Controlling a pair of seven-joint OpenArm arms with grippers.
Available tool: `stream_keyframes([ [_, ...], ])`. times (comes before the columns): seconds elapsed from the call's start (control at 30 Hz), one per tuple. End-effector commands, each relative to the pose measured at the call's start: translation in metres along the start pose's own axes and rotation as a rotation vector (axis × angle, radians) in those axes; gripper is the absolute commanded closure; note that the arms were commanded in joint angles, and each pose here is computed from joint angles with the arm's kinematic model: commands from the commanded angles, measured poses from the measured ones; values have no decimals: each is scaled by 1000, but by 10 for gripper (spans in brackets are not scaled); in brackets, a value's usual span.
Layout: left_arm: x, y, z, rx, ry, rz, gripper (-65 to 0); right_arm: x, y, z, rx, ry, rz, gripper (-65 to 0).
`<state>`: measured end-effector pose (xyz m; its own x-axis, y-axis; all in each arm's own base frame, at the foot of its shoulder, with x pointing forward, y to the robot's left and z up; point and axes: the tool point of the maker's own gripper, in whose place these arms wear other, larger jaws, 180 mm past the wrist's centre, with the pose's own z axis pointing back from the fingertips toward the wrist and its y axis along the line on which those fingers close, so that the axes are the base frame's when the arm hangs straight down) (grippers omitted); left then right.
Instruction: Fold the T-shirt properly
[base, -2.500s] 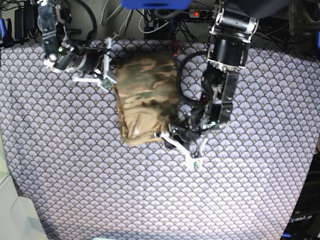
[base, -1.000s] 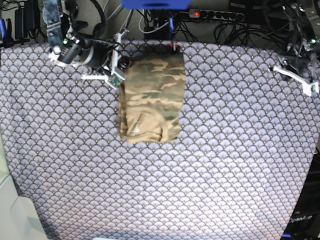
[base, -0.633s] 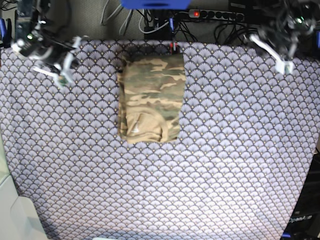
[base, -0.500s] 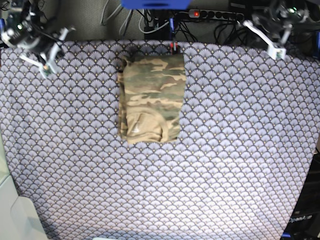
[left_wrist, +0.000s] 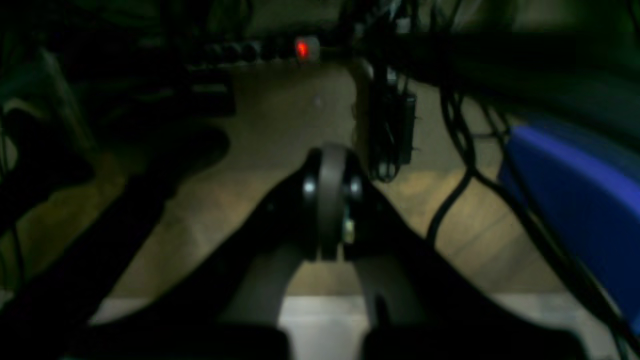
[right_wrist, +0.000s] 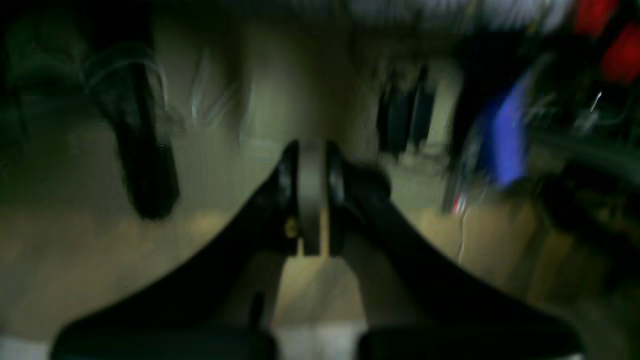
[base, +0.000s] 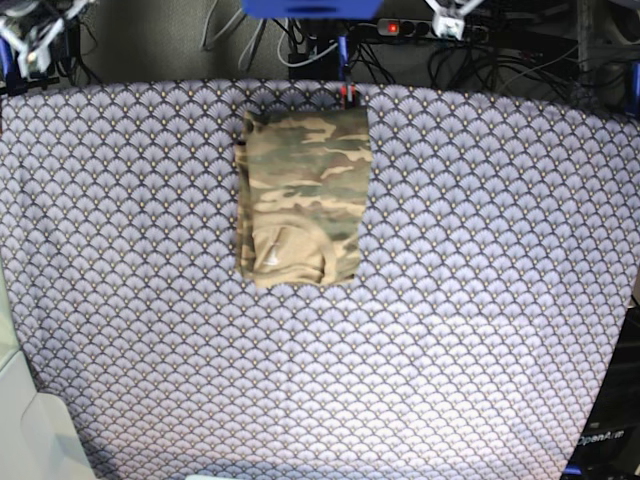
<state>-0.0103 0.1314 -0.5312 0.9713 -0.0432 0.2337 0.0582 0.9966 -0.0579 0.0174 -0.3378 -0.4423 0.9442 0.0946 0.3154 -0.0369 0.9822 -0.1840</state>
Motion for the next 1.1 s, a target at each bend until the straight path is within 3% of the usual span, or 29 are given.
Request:
stream_keyframes([
  [0.0, -13, -8, -2, -13, 7, 20, 0, -6, -6, -8, -9, 1, -10, -2],
  [0.23, -36, -19, -49, -43, -33, 128, 0, -79, 16, -85, 43, 58, -227, -2],
  [0.4, -50, -22, -83, -72, -19, 184, 0, -105, 48, -103, 86, 6, -350, -2],
  [0.57, -60, -1, -112, -64, 96, 286, 0, -121, 109, -107, 232, -15, -361, -2],
  [0.67, -43, 13, -118, -42, 38, 345, 0, -141, 107, -119, 84, 52, -142, -2],
  [0.73, -8, 39, -123, 28, -53, 321, 0, -141, 103, -128, -3, 84, -9, -2],
  [0.83, 6, 65, -126, 152, -66, 276, 0, -138, 111, -134, -70, 108, 146, -2],
  [0.93, 25, 75, -128, 207, -80, 178, 0, -129, 112, -140, -146, 137, 261, -3],
  [1.07, 36, 90, -126, 294, -86, 93, 0, -120, 112, -141, -200, 135, 338, -3],
])
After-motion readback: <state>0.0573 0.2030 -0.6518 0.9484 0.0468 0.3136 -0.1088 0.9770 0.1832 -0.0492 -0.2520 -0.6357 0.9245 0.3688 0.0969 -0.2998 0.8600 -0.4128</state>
